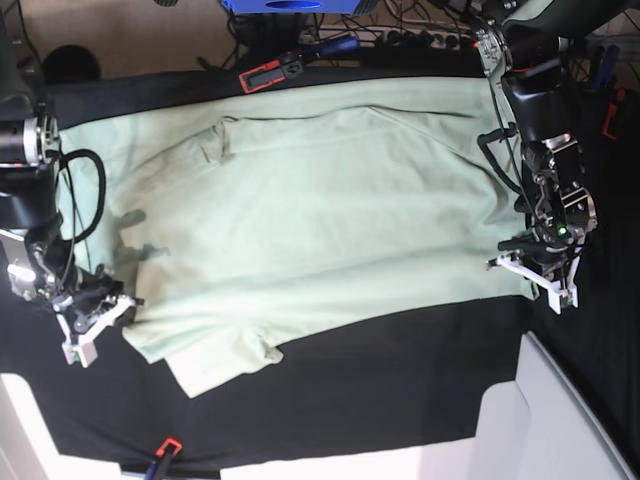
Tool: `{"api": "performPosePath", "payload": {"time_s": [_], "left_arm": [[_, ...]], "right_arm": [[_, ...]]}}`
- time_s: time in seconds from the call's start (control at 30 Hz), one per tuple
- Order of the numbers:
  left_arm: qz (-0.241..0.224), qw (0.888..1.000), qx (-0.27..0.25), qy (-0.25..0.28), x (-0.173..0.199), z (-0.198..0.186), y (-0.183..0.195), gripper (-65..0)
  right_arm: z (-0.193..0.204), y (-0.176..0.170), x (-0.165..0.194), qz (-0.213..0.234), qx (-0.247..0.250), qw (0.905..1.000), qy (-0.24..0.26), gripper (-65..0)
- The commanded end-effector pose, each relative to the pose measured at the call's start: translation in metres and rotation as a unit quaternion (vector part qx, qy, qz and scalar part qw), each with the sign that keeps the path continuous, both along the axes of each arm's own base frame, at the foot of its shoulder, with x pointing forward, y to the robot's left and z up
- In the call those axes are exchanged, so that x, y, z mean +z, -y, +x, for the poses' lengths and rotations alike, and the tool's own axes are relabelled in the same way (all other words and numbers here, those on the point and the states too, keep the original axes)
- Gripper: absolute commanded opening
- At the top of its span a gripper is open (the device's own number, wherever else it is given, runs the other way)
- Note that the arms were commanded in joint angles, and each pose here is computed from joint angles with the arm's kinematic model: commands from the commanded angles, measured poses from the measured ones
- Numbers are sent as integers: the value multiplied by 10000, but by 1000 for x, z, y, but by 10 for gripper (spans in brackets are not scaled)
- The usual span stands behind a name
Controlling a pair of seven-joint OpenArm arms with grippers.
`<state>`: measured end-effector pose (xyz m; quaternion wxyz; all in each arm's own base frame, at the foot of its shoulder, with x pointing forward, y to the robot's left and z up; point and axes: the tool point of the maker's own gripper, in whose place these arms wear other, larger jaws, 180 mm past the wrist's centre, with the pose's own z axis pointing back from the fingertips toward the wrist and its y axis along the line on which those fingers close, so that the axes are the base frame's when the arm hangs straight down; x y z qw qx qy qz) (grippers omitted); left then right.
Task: Fold the T-shirt properly
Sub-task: 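Pinch the shirt side edges with both grippers and lift slightly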
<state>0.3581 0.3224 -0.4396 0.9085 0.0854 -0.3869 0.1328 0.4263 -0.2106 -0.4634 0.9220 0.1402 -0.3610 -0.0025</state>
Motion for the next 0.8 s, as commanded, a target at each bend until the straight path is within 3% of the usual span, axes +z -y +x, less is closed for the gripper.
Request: {"api": "performPosePath", "payload": {"time_s": [0.0, 0.37, 0.57, 0.77], "left_arm": [[146, 9993, 18, 337, 22, 12, -9, -650], [406, 9980, -77, 480, 35, -6, -9, -650], [511, 9976, -122, 454, 36, -19, -10, -650], [483, 9973, -484, 254, 36, -28, 1, -650]], "right_arm": [[18, 7, 23, 3, -44, 9992, 385, -650], [2, 2, 13, -22, 55, 9993, 371, -650], [-4, 20, 12, 203, -384, 9984, 362, -650], [-9, 13, 27, 11, -95, 9984, 557, -650]]}}
